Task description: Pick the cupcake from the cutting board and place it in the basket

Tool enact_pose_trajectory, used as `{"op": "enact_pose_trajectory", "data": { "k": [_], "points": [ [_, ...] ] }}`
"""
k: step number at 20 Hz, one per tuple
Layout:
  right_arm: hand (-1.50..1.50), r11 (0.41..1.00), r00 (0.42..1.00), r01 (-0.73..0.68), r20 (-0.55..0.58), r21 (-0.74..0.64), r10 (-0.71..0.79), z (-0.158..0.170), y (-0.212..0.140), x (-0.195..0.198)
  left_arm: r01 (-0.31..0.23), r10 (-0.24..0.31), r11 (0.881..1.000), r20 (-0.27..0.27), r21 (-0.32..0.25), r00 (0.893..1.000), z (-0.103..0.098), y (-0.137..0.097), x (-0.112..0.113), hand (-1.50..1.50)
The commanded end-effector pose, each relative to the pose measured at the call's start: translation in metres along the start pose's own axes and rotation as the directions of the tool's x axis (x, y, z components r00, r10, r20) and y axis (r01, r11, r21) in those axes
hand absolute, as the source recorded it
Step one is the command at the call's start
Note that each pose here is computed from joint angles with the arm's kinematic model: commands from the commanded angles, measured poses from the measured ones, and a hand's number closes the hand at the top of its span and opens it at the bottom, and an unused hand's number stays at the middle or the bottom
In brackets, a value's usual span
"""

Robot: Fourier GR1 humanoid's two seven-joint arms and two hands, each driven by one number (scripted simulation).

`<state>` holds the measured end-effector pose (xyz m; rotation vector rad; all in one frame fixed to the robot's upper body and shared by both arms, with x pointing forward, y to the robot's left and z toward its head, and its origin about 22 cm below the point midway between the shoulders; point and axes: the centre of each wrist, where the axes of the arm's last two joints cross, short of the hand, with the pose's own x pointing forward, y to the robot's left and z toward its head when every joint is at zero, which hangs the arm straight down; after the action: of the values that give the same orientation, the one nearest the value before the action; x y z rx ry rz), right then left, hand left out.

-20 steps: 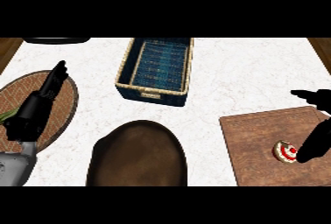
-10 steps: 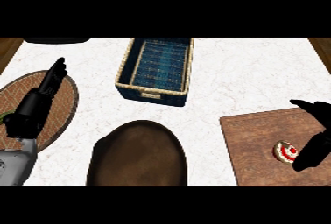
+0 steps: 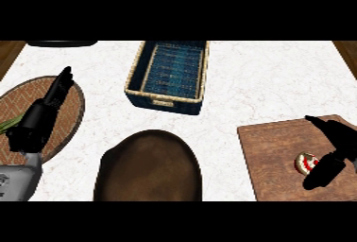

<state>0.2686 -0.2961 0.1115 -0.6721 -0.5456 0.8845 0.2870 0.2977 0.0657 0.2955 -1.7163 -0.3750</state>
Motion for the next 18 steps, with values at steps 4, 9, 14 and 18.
{"op": "enact_pose_trajectory", "data": {
  "k": [4,9,14,18],
  "points": [
    [-1.50,1.000,0.997,0.025,-0.070,0.008,-0.024,0.005,0.028,0.000,0.007,-0.007,1.000,0.024,0.018,1.000,-0.001,-0.011,0.010,0.00],
    [-1.50,1.000,0.997,0.009,-0.074,0.012,-0.009,-0.001,0.016,0.010,-0.004,0.004,1.000,0.000,-0.003,1.000,0.009,0.001,0.009,0.00],
    [-1.50,1.000,0.993,0.017,-0.113,0.023,-0.014,-0.013,0.040,-0.003,0.011,-0.011,1.000,0.003,0.006,1.000,0.003,-0.012,0.010,0.00],
    [-1.50,0.999,0.993,0.029,-0.118,0.029,-0.025,-0.021,0.050,-0.022,0.003,-0.003,1.000,0.001,0.005,1.000,0.009,0.019,0.015,0.00]
  ]
}}
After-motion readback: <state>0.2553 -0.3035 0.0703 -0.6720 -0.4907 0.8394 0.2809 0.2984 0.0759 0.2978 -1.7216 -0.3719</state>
